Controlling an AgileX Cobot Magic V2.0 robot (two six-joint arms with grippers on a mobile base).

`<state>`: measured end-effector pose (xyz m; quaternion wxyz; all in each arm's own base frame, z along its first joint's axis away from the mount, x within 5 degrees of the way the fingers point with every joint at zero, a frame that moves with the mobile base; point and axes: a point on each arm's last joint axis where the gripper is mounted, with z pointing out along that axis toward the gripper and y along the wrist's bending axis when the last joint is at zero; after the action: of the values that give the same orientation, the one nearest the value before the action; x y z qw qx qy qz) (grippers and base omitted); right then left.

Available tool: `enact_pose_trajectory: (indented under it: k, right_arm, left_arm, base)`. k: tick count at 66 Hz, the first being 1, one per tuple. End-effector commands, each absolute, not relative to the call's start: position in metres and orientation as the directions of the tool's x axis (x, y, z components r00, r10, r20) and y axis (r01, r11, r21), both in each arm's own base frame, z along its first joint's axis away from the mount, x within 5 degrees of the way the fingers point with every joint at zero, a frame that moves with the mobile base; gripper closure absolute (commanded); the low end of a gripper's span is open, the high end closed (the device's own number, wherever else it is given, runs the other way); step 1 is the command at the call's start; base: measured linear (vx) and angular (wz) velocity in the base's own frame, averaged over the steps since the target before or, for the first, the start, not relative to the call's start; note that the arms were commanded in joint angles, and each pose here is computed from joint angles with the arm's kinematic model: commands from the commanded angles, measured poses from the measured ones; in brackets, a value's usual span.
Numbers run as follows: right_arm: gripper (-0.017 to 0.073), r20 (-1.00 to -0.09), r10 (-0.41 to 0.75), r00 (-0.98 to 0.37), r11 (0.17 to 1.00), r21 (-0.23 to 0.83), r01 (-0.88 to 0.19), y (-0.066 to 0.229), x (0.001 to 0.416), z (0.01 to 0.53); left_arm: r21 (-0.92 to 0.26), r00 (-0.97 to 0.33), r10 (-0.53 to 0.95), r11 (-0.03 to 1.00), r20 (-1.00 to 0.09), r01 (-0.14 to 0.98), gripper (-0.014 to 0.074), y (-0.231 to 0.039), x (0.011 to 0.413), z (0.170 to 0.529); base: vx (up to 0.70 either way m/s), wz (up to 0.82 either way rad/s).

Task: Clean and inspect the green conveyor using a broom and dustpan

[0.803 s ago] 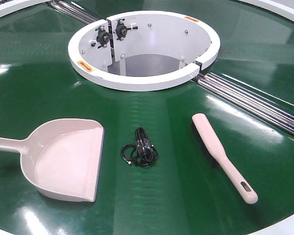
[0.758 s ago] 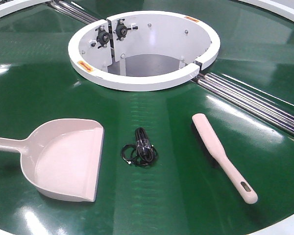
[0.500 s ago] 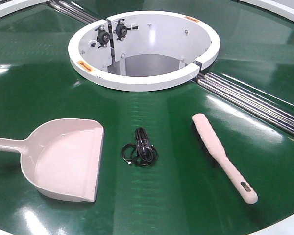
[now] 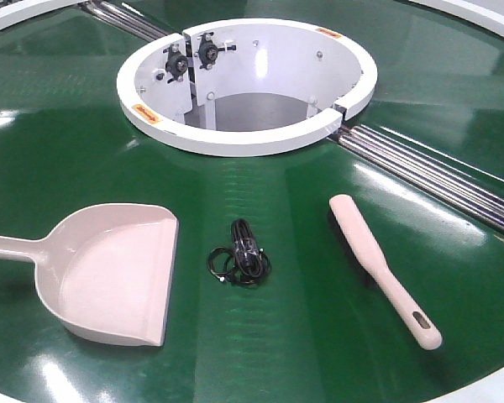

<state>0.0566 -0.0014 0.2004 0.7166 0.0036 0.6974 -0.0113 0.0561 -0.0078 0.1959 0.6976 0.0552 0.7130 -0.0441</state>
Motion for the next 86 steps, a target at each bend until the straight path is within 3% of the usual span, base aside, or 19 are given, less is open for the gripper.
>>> enact_pose_trajectory:
  k: [1, 20, 27, 37, 44, 50, 55, 66, 86]
  right_arm:
    - [0.0567, -0.994, -0.029, 0.101, 0.999, -0.027, 0.018, -0.001, 0.056, 0.206]
    - [0.0567, -0.994, -0.029, 0.101, 0.999, -0.027, 0.018, -0.001, 0.056, 0.206]
    - [0.0567, -0.994, -0.029, 0.101, 0.999, -0.027, 0.018, -0.001, 0.056, 0.206]
    - [0.0567, -0.994, -0.029, 0.101, 0.999, -0.027, 0.018, -0.001, 0.056, 0.206]
    - [0.0567, -0.994, -0.029, 0.101, 0.999, -0.027, 0.018, -0.001, 0.056, 0.206]
    - [0.0567, -0.994, -0.029, 0.101, 0.999, -0.027, 0.018, -0.001, 0.056, 0.206]
    - [0.0567, -0.994, -0.029, 0.101, 0.999, -0.027, 0.018, -0.001, 0.056, 0.206]
    - [0.0567, -0.994, -0.029, 0.101, 0.999, -0.027, 0.018, -0.001, 0.056, 0.206]
    - [0.0567, -0.994, -0.029, 0.101, 0.999, -0.027, 0.018, -0.001, 0.056, 0.206]
  left_arm:
    - [0.012, 0.063, 0.003, 0.990, -0.998, 0.142, 0.0599, -0.008, 0.055, 0.201]
    - [0.012, 0.073, 0.001, 0.990, -0.997, 0.142, 0.0600, -0.008, 0.055, 0.202]
    - [0.017, 0.160, -0.006, 0.989, -0.987, 0.144, 0.0600, -0.008, 0.054, 0.210]
    - [0.012, 0.290, -0.031, 0.989, -0.957, 0.145, 0.0600, -0.007, 0.048, 0.242]
    - [0.011, 0.297, -0.032, 0.990, -0.954, 0.142, 0.0600, -0.006, 0.042, 0.276]
    - [0.013, 0.208, -0.016, 0.990, -0.978, 0.137, 0.0600, -0.006, 0.045, 0.303]
    - [0.013, 0.053, 0.006, 0.991, -0.999, 0.134, 0.0600, -0.007, 0.057, 0.313]
    - [0.032, -0.207, 0.059, 0.991, -0.977, 0.130, 0.0600, -0.011, 0.090, 0.314]
    - [0.035, -0.376, 0.082, 0.991, -0.923, 0.130, 0.0591, -0.015, 0.119, 0.295]
  base:
    - [0.00, 0.00]
    - [0.00, 0.00]
    - [0.00, 0.00]
    - [0.00, 0.00]
    - [0.00, -0.01]
    - [0.00, 0.00]
    - [0.00, 0.00]
    - [0.00, 0.00]
    - [0.00, 0.00]
